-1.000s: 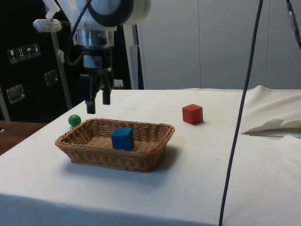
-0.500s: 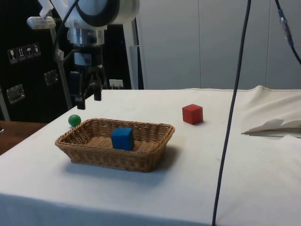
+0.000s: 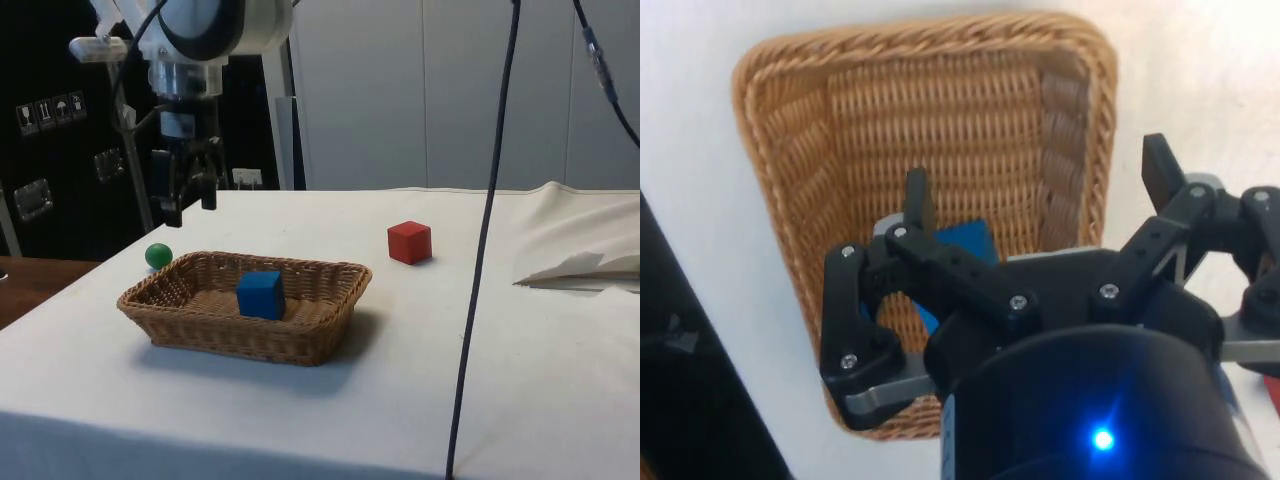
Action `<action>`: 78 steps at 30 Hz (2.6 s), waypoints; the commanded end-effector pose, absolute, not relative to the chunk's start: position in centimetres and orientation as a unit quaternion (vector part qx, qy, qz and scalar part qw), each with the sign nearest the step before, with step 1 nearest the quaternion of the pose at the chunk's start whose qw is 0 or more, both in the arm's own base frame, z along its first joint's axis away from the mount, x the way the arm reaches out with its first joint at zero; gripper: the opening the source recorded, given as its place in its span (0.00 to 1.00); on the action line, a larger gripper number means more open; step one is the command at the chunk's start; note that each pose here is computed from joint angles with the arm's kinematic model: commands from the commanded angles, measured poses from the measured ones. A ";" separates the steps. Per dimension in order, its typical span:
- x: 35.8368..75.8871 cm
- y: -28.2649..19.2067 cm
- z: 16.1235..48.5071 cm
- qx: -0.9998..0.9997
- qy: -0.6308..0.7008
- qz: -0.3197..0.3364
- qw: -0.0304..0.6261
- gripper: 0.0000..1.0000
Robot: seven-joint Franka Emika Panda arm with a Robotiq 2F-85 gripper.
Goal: Place all non-red objects into the basket.
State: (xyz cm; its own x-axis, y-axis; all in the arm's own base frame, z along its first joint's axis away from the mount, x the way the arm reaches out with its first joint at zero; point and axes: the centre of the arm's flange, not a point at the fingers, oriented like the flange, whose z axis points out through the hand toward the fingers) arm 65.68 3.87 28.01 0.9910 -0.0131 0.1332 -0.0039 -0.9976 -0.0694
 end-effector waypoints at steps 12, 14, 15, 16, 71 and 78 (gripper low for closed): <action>68.3 1.4 27.4 -0.997 0.009 -0.071 0.023 1.00; 68.8 1.0 26.9 -0.997 0.010 -0.071 0.020 1.00; 69.1 0.9 26.7 -0.997 0.010 -0.072 0.019 1.00; 69.5 0.6 26.2 -0.997 0.011 -0.073 0.017 1.00; 77.2 -5.6 18.3 -0.991 0.025 -0.128 -0.006 1.00; 77.6 -5.7 17.6 -0.991 0.028 -0.134 -0.008 1.00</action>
State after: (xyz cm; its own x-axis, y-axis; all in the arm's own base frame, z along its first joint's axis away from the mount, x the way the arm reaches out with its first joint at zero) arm 77.53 -5.61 17.69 0.9633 -0.0499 0.2636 -0.0558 -0.9983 0.0149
